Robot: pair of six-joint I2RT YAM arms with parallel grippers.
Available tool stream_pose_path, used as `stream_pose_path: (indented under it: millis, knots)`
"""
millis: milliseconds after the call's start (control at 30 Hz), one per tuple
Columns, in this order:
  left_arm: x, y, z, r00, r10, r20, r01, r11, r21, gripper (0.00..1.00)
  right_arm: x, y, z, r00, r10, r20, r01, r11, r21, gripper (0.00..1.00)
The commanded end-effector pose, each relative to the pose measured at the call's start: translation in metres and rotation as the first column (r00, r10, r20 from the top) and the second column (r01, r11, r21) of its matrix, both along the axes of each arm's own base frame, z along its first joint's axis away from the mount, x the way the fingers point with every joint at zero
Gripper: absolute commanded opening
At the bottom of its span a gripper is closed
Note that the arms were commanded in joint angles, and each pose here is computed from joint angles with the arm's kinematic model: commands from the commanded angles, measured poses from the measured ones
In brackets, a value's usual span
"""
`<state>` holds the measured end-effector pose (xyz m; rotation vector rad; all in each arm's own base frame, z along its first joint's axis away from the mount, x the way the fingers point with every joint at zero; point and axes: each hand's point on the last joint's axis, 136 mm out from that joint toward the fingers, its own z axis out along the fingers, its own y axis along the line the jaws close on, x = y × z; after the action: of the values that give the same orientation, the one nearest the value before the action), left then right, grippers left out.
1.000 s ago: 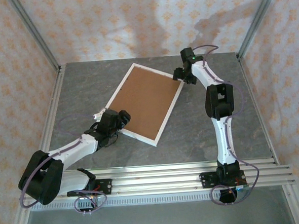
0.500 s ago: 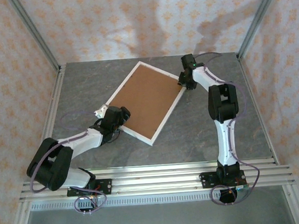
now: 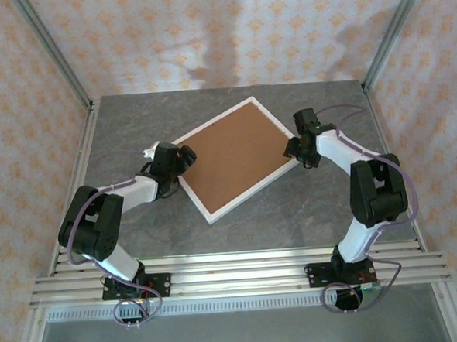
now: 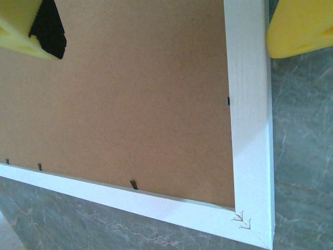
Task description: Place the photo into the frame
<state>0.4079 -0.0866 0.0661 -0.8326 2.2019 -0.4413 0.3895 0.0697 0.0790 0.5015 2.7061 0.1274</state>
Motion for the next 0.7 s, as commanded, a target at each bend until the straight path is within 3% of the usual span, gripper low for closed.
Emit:
stream_pose_path:
  millis: [0, 167, 333, 667]
  knots:
    - [-0.002, 0.009, 0.003, 0.996, -0.068, -0.050, 0.070, 0.996, 0.052, 1.00, 0.017, -0.009, 0.023, 0.982, 0.190, 0.015, -0.186, 0.975, -0.123, 0.73]
    - [-0.018, 0.019, 0.021, 0.983, -0.131, -0.131, 0.151, 0.976, 0.155, 1.00, 0.038, -0.004, 0.011, 0.919, 0.388, -0.069, -0.394, 0.911, -0.123, 0.74]
    - [-0.035, 0.024, 0.019, 0.981, -0.129, -0.142, 0.150, 0.977, 0.148, 1.00, 0.062, 0.008, -0.002, 0.860, 0.508, -0.050, -0.510, 0.860, -0.031, 0.69]
    - [-0.033, 0.009, -0.003, 0.980, -0.158, -0.124, 0.165, 0.985, 0.051, 1.00, 0.086, -0.007, -0.034, 0.827, 0.545, -0.138, -0.558, 0.826, -0.078, 0.58]
